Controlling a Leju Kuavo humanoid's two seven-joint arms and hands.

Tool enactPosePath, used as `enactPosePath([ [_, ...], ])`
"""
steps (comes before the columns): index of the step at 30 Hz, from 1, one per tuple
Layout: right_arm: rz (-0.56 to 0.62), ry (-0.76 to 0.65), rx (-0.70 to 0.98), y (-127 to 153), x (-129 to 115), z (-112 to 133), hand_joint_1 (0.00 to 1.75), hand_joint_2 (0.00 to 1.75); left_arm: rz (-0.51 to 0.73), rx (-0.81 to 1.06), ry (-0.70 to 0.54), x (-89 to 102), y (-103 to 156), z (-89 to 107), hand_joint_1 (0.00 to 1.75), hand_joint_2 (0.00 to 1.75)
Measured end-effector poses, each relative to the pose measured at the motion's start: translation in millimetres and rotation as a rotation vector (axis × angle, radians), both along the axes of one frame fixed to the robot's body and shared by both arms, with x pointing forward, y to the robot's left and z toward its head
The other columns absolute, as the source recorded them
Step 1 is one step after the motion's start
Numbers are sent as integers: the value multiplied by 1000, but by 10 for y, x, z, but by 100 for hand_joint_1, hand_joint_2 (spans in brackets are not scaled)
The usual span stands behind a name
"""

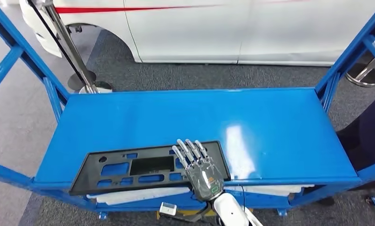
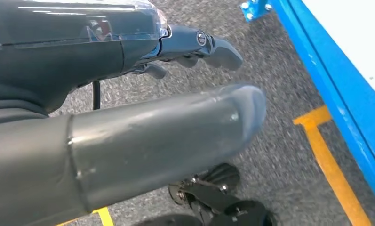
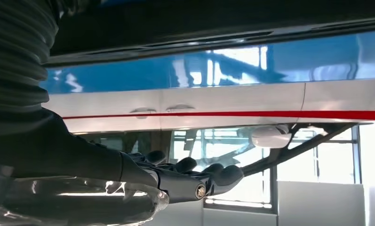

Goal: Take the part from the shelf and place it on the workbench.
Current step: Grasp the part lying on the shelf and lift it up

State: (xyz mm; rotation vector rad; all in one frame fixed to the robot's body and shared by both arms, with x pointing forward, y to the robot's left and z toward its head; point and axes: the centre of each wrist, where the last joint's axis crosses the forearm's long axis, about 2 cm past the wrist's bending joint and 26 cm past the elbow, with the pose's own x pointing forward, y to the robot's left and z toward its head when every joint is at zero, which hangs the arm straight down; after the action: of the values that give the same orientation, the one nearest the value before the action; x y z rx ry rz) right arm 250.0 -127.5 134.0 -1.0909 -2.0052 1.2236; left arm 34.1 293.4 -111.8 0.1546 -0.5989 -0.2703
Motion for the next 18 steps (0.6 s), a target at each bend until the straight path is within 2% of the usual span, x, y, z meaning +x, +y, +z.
enactPosePath([
  [18, 6, 15, 3, 95, 52, 3, 0, 175, -8, -3, -7, 4, -8, 0, 0, 0],
])
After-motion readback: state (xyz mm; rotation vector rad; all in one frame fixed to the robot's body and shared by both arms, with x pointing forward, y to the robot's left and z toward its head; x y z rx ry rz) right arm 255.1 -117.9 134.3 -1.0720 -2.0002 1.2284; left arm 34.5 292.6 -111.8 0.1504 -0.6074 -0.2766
